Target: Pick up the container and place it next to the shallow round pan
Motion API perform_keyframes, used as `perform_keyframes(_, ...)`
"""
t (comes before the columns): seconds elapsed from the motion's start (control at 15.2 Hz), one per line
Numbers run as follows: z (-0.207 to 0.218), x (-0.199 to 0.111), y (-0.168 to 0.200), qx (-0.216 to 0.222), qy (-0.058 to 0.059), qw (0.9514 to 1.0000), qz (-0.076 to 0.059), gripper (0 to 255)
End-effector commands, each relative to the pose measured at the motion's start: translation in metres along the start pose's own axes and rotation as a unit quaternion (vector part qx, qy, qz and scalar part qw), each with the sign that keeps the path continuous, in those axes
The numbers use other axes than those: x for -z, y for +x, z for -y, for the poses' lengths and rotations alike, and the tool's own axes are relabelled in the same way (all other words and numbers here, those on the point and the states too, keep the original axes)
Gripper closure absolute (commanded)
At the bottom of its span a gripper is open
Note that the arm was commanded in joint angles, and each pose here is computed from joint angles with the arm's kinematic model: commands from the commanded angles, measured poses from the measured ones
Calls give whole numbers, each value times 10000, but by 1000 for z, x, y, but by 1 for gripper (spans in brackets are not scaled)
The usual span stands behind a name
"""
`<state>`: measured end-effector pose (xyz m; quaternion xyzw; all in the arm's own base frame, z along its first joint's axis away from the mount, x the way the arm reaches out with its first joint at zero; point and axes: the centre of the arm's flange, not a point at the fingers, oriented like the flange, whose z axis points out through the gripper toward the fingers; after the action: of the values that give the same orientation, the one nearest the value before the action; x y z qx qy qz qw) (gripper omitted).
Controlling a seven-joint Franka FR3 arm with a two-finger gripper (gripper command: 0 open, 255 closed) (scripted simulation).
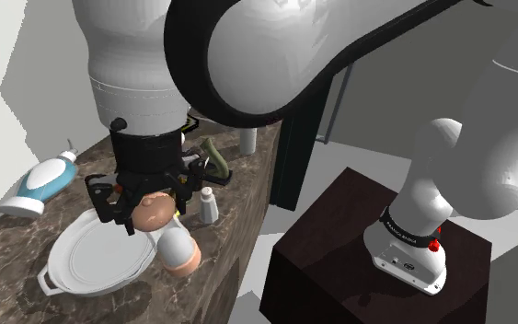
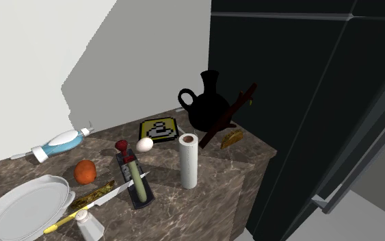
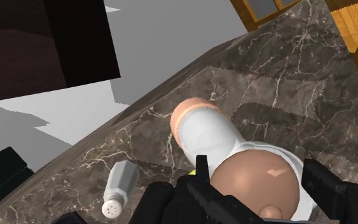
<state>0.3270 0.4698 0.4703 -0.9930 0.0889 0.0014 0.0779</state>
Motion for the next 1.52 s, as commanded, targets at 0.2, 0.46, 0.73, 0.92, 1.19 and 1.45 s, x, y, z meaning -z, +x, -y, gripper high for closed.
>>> perform_keyframes(0.2,-4,-26,0,0,3,10000,-2,255)
perform_keyframes(0.46,-7,-47,0,0,3,10000,-2,255)
perform_keyframes(0.73,-9,-61,0,1,3,10000,-2,255)
perform_keyframes(0.92,-9,-61,0,0,3,10000,-2,255)
perform_keyframes(1.19,-9,-61,0,0,3,10000,-2,0)
perform_keyframes(1.45,-9,-61,0,0,3,10000,-2,0)
